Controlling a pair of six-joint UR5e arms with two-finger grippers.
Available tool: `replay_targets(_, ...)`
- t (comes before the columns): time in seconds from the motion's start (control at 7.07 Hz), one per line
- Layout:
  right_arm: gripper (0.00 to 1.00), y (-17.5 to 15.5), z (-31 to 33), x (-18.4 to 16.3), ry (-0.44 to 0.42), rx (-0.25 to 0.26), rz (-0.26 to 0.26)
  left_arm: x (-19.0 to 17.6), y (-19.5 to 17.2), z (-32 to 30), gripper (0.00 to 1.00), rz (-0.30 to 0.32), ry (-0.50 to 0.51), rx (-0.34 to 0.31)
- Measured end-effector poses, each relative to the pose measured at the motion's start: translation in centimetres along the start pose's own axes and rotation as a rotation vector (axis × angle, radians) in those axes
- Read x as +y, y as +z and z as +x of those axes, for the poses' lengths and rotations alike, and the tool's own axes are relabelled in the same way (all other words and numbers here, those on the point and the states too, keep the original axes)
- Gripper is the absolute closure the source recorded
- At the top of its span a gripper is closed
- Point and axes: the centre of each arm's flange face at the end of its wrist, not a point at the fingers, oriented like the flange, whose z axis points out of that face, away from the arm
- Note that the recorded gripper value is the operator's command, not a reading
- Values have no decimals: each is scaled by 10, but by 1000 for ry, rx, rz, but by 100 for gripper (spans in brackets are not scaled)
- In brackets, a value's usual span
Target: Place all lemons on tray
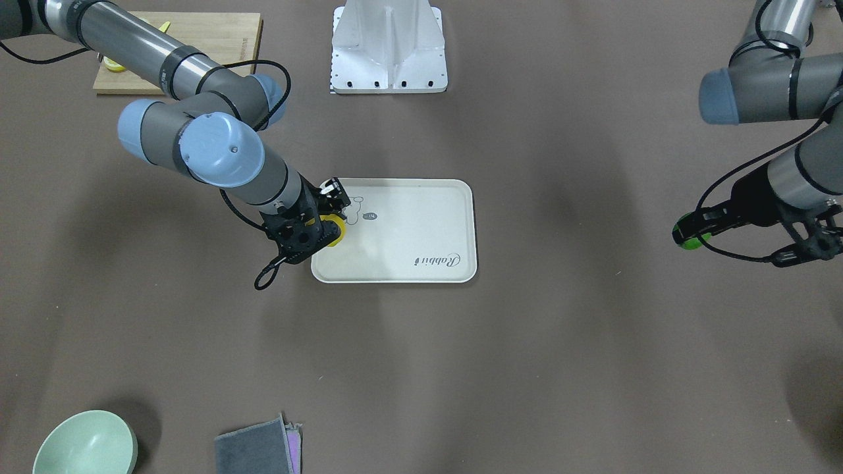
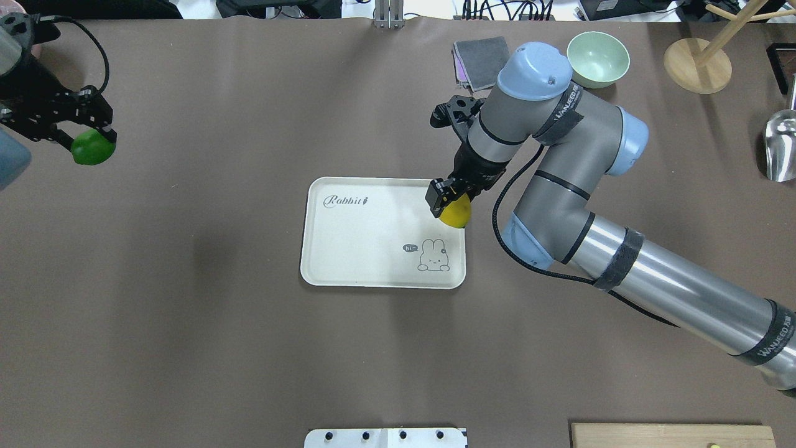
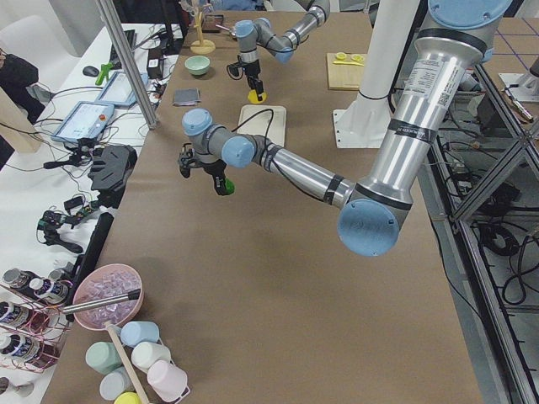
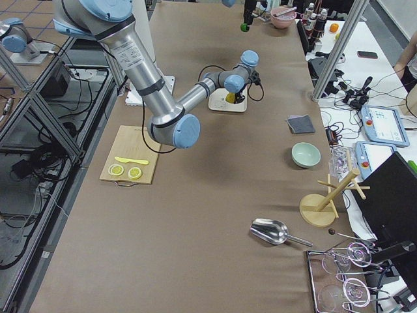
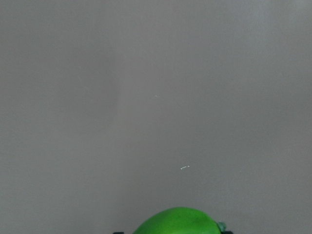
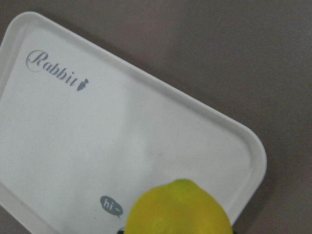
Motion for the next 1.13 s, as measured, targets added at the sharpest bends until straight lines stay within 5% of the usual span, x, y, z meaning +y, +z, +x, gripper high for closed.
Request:
replay_targets(0.28, 0, 15, -7, -4, -21, -5, 5, 0, -30, 15, 100, 4, -10, -7)
replay_targets(0.57, 0, 14, -8, -6, -28, -4, 13, 3, -52, 42, 100, 2, -15, -10)
replay_targets(1.13, 0, -67, 68, -28, 50, -12, 82, 16, -41, 138, 100, -27, -51, -29)
